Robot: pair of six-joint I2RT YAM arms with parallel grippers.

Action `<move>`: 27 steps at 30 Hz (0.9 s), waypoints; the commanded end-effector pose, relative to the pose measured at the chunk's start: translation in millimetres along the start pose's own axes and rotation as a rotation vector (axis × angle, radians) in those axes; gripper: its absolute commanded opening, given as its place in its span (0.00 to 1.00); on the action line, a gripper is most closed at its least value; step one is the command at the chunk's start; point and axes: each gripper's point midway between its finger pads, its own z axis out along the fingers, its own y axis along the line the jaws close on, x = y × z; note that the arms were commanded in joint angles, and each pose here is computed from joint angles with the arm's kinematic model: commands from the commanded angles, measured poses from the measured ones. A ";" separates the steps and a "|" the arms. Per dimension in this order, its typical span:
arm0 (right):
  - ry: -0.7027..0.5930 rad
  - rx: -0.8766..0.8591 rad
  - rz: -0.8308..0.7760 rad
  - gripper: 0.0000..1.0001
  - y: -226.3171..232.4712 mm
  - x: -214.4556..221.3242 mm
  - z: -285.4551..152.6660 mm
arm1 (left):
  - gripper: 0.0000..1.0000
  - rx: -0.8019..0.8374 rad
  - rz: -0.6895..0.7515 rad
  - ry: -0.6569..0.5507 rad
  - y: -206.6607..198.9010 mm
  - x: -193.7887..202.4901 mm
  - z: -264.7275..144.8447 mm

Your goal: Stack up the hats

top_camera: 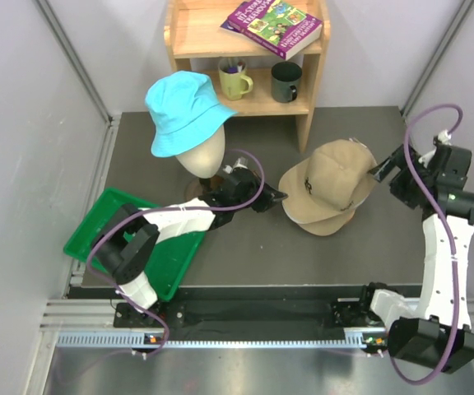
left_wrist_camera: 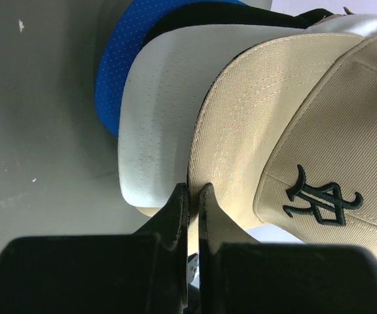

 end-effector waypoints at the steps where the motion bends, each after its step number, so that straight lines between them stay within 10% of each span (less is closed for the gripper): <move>1: -0.052 -0.068 0.049 0.84 1.2 -0.8 -2.9 | 0.00 -0.322 0.034 -0.048 94.7 -6.5 1.5; 27: 0.032 -0.145 0.039 0.38 -15.8 29.3 52.0 | 0.00 -0.281 0.050 -0.043 76.6 -8.5 1.7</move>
